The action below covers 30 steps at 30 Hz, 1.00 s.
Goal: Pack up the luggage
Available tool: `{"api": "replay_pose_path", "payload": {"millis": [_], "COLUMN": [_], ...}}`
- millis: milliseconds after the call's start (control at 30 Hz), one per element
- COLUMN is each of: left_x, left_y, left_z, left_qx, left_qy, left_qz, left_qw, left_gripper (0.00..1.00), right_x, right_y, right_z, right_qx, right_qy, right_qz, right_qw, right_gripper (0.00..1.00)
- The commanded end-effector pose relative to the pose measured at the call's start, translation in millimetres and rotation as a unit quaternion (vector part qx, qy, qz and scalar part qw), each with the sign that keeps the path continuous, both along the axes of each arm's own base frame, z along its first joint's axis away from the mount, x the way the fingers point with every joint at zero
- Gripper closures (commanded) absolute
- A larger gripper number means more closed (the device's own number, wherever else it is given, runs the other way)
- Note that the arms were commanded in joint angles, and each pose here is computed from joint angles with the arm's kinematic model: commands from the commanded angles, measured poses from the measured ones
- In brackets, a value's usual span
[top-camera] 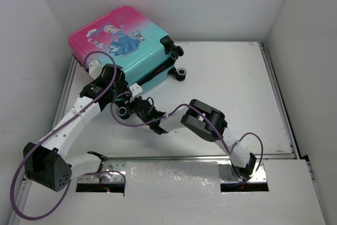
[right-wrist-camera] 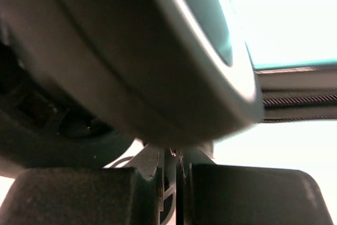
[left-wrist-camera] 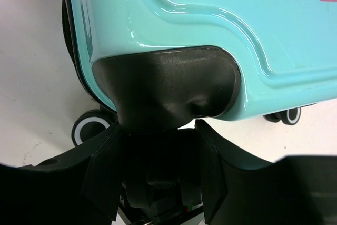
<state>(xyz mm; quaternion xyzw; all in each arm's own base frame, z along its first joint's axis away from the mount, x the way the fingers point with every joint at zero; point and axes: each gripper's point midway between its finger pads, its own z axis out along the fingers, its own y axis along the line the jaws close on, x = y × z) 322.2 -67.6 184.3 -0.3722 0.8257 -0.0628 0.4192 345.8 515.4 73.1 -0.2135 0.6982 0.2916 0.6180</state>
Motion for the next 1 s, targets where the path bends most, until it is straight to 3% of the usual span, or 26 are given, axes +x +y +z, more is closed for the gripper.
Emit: {"api": "replay_pose_path", "payload": {"millis": [0, 100, 467, 767, 833, 867, 900, 967], "left_x": [11, 10, 9, 10, 11, 12, 13, 15], "left_y": [-62, -60, -53, -52, -53, -53, -55, -57], "left_z": [26, 27, 30, 25, 26, 25, 25, 29], "left_qx": [-0.104, -0.103, -0.098, -0.097, -0.098, -0.097, -0.098, -0.1], "left_qy": [-0.051, -0.055, -0.063, -0.062, -0.064, -0.065, -0.065, -0.067], "left_qz": [-0.101, -0.099, -0.087, -0.085, -0.087, -0.087, -0.09, -0.096], "left_qw": [0.988, 0.988, 0.989, 0.99, 0.989, 0.989, 0.989, 0.988], "left_gripper": [1.0, 1.0, 1.0, 1.0, 1.0, 1.0, 1.0, 1.0], "right_x": [82, 87, 94, 103, 106, 115, 116, 108], "right_y": [-67, -95, -146, -220, -226, -206, -193, -185], "right_z": [63, 45, 53, 59, 58, 61, 59, 51], "right_qx": [0.084, 0.081, 0.105, 0.1, 0.108, 0.116, 0.115, 0.08], "right_qy": [-0.027, -0.004, -0.01, -0.016, -0.014, -0.013, -0.012, -0.022], "right_qz": [-0.226, -0.299, -0.366, -0.429, -0.415, -0.335, -0.287, -0.27], "right_qw": [0.97, 0.951, 0.925, 0.898, 0.903, 0.935, 0.951, 0.959], "right_gripper": [1.0, 1.0, 1.0, 1.0, 1.0, 1.0, 1.0, 1.0]}}
